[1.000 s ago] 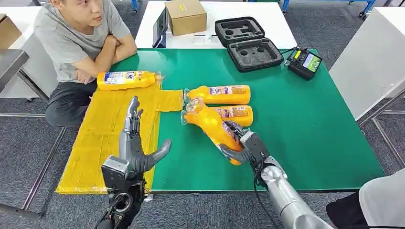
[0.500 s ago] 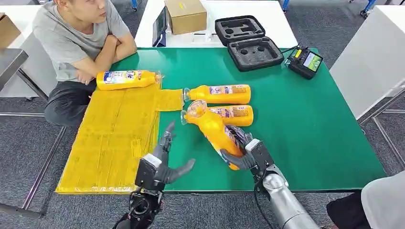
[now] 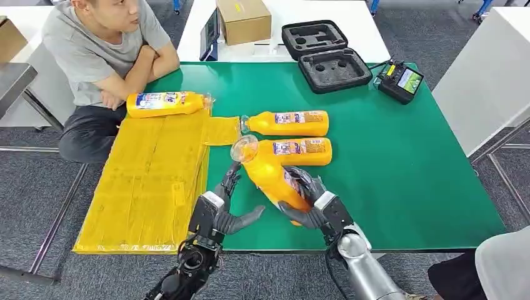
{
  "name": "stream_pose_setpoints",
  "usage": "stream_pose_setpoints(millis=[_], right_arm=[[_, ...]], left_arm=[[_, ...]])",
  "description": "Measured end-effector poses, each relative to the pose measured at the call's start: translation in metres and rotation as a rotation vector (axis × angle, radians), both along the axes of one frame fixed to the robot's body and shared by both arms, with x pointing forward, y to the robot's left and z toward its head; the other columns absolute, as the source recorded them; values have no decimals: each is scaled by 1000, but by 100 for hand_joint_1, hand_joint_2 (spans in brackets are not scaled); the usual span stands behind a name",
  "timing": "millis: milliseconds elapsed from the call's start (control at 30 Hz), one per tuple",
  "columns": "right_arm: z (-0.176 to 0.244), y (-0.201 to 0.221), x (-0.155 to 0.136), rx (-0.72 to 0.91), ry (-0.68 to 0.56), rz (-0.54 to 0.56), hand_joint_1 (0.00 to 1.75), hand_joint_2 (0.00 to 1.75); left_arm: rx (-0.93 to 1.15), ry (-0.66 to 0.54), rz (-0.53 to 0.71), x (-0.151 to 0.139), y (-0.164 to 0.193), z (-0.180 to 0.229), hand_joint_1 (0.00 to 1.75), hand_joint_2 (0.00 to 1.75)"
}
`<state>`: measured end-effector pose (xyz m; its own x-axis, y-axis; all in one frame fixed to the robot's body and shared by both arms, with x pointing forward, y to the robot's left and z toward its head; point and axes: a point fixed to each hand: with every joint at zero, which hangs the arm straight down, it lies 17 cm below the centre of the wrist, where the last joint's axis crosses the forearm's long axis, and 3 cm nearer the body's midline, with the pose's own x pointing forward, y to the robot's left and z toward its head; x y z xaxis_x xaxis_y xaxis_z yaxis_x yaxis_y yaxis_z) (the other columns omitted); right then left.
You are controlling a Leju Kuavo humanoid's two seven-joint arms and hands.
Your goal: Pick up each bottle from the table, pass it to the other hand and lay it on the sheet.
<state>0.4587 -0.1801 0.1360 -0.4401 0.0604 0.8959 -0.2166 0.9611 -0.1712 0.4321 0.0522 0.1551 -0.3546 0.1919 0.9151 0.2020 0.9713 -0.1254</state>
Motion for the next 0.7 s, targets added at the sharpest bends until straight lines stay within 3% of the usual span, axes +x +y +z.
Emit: stream_pose_setpoints(millis=[267,700], right_arm=[[0,12,-8,-5,-5,24,175,175],[4,21,-5,0,-11,37,175,175]], left_arm=[[-66,20,-20,10,1,7,0,175],[-202,124,-170,11,-13,6,0,175]])
